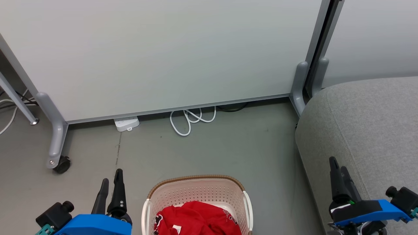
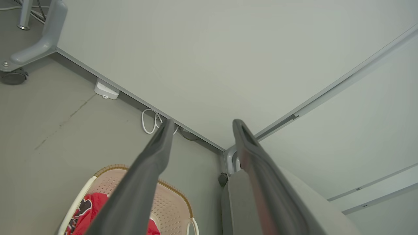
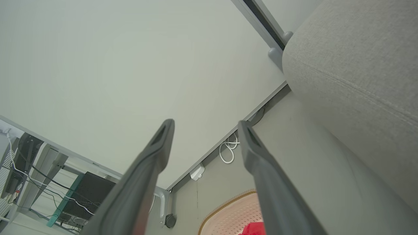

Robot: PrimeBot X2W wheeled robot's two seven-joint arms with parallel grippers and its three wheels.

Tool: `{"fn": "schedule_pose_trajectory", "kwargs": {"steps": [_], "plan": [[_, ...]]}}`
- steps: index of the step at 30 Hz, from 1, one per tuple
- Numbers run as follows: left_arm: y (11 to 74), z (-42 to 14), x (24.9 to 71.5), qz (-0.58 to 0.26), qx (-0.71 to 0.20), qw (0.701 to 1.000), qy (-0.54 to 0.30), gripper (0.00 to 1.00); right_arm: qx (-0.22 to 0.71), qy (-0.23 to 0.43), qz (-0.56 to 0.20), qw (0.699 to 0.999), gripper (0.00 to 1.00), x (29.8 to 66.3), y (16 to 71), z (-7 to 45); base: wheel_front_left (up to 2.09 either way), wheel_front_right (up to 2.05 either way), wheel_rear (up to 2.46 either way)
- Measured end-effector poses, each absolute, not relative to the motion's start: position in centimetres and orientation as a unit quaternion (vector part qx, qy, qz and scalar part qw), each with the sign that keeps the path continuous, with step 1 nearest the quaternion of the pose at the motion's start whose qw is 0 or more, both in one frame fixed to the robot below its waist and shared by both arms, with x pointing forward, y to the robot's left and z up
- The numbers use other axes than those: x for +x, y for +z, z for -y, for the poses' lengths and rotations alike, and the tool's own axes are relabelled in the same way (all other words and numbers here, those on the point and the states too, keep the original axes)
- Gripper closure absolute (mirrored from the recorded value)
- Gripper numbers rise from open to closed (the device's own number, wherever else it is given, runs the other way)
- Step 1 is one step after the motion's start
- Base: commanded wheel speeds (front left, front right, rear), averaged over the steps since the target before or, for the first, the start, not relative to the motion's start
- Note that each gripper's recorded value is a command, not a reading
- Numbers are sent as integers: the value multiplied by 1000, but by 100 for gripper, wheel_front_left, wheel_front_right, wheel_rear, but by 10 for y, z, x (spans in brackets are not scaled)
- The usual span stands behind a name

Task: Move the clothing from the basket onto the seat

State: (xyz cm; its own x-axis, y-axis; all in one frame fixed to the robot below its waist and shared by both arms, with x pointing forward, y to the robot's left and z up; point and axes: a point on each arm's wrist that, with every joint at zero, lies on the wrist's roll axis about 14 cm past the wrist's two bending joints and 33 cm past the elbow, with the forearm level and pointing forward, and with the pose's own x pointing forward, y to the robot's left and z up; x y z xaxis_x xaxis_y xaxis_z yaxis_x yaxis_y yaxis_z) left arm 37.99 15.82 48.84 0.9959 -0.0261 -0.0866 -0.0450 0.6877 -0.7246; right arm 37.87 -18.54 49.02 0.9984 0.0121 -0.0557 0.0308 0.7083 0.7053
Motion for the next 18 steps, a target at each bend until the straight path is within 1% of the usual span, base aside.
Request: {"fn": "schedule_pose_trajectory", "kwargs": {"steps": [8, 18], "plan": [[492, -154, 381, -36, -337, 941, -5, 0, 324, 7, -22, 946, 0, 380, 497, 182, 0, 0, 0], [497, -151, 382, -23, -280, 960, -12, 0, 260, 15, -19, 965, 0, 380, 500, 181, 0, 0, 0]]}}
